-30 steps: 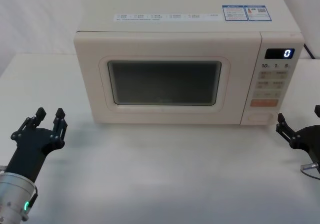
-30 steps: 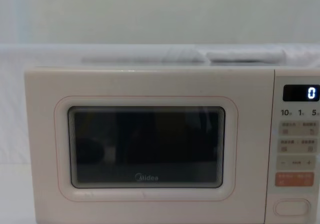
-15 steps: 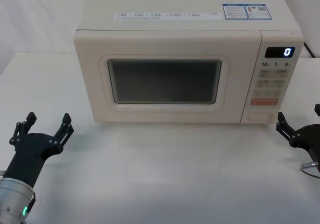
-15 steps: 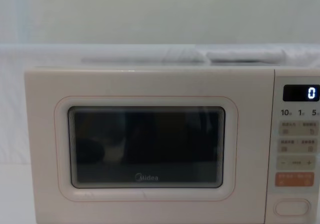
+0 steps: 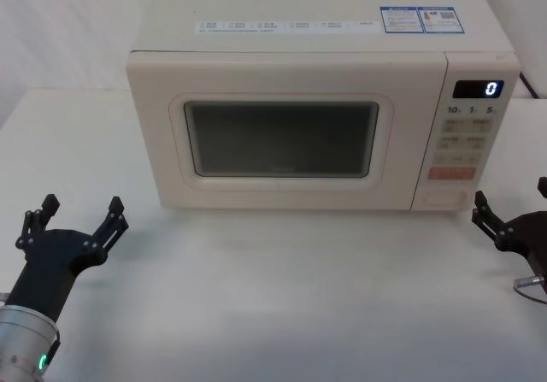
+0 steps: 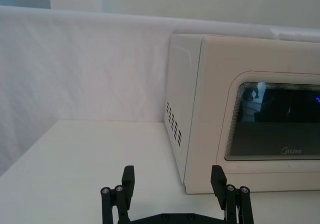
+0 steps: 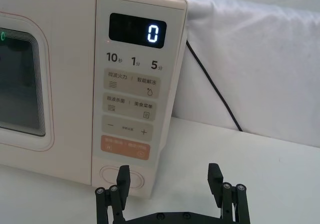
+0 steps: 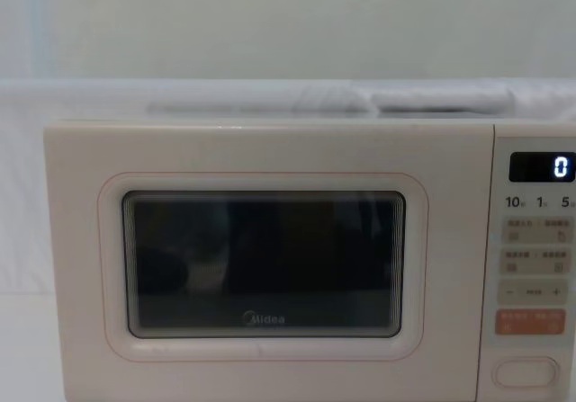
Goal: Press the button to open the microwave door with one hand; close the microwave door with the other hand.
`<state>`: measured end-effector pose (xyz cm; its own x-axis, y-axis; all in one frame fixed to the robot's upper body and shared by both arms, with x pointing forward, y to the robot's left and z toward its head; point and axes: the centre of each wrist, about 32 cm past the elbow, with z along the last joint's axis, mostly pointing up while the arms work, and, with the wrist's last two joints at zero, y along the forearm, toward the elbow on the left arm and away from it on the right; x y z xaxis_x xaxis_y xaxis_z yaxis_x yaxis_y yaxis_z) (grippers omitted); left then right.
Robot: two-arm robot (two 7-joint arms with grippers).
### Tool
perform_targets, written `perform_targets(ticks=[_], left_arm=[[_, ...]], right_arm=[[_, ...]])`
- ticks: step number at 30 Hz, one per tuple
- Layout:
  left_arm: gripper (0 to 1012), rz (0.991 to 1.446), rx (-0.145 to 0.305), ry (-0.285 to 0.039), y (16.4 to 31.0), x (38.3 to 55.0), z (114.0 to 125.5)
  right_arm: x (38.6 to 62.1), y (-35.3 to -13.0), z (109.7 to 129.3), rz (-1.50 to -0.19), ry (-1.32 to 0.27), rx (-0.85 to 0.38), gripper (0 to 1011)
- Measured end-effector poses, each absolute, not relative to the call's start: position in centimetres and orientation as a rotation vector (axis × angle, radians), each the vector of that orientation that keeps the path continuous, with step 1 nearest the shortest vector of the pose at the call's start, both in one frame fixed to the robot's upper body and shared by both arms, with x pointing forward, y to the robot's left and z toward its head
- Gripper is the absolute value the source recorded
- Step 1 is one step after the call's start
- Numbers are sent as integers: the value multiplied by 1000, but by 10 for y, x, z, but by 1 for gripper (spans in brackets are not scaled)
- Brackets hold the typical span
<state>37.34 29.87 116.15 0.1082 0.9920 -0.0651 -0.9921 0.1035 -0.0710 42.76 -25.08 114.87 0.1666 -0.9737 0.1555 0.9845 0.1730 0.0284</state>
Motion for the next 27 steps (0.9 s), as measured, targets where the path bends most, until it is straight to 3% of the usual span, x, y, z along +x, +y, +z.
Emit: perform_targets(ticks=[27], left_arm=[[1001, 1463, -109, 3, 298, 374, 1162]], right_arm=[[428, -251, 1149, -1396, -150, -86, 1002]])
